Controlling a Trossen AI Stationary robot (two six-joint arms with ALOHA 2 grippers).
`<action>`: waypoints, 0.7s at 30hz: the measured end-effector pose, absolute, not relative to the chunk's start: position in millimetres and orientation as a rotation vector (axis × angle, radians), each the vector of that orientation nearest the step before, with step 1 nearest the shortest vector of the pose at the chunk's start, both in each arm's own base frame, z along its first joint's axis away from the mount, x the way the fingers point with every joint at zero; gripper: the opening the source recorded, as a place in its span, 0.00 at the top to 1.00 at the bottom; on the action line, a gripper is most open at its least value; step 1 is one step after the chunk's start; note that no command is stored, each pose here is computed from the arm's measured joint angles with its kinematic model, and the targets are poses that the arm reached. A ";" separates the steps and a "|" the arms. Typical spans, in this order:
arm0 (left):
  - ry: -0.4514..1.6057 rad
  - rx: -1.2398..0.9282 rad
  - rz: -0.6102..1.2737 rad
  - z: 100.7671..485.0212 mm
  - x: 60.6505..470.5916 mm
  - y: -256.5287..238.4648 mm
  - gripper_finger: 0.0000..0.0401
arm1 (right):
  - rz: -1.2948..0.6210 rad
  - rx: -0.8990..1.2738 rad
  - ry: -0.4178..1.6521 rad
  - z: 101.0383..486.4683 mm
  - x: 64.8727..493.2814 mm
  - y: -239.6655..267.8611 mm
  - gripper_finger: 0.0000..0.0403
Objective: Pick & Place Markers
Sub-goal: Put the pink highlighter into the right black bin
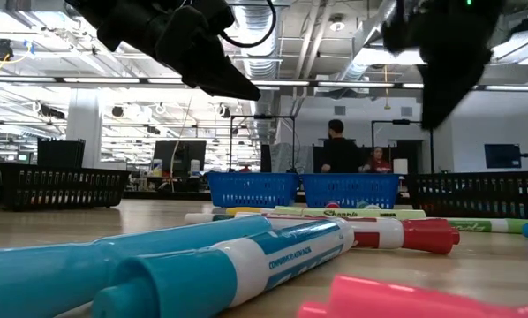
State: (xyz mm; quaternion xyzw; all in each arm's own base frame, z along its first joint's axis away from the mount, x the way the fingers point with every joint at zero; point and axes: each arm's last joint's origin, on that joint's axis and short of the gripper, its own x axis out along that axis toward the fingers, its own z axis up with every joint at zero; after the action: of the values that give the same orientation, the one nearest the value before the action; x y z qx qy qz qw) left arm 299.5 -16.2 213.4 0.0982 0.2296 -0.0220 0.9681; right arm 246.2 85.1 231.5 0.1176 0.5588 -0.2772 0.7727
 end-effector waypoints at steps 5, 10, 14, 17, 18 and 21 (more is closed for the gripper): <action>0.464 0.198 -0.044 213.4 299.5 -16.2 0.68 | -0.351 0.287 1.013 248.8 259.9 125.4 0.52; 0.457 0.169 -0.037 214.1 299.8 -16.1 0.68 | -0.140 0.323 0.877 231.8 276.5 179.2 0.54; 0.458 0.120 -0.026 214.1 299.8 -16.2 0.68 | 0.013 0.350 0.865 204.0 285.8 223.8 0.56; 0.458 0.087 -0.018 214.1 299.8 -16.2 0.68 | 0.089 0.285 0.906 186.7 290.6 250.1 0.57; 0.458 0.072 -0.014 214.1 299.8 -16.2 0.68 | 0.111 0.258 0.916 181.6 293.3 258.4 0.58; 0.458 0.028 -0.005 214.1 299.8 -16.5 0.68 | 0.151 0.140 0.962 166.4 299.7 276.2 0.59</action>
State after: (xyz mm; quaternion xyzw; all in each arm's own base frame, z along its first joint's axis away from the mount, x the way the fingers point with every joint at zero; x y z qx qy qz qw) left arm 299.8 -16.5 214.1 0.0139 0.2272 -0.0026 0.9738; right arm 299.7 276.2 166.4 0.0671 0.4617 0.0724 0.8815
